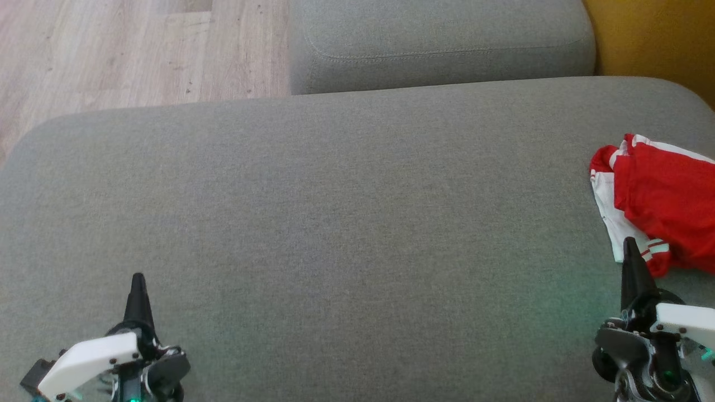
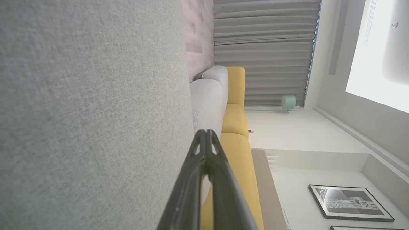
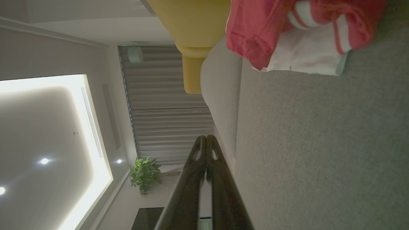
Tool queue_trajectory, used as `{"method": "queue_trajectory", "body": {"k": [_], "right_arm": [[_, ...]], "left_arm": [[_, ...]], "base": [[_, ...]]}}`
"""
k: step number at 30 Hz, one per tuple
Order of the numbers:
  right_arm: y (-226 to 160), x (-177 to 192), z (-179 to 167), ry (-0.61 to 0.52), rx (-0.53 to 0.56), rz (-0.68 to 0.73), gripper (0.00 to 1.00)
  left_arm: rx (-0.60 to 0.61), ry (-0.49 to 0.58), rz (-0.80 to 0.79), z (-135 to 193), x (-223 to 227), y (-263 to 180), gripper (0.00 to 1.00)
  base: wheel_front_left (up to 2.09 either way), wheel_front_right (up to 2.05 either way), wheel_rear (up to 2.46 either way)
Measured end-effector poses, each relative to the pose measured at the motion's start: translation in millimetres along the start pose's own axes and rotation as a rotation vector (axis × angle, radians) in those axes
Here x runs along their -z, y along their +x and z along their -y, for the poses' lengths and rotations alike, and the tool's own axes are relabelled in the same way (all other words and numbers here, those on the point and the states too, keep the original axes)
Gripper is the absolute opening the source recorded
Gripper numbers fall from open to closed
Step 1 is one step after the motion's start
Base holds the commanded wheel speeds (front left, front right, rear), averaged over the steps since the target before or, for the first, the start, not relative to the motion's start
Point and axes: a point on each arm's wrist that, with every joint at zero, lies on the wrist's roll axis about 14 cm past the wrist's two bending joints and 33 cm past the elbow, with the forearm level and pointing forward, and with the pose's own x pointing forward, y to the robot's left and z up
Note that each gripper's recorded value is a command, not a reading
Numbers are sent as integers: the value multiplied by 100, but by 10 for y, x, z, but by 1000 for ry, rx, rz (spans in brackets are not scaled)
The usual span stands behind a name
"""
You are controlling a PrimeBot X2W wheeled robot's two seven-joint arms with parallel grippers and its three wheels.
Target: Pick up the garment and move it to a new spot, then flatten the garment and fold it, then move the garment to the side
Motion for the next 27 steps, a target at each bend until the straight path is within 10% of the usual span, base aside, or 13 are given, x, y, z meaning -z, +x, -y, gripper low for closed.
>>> {"method": "queue_trajectory", "body": {"k": [27], "right_arm": [[0,0,-1,0,0,0,0]], "left_arm": [[0,0,0,0,-1,0,0]], "base": [[0,0,0]]}}
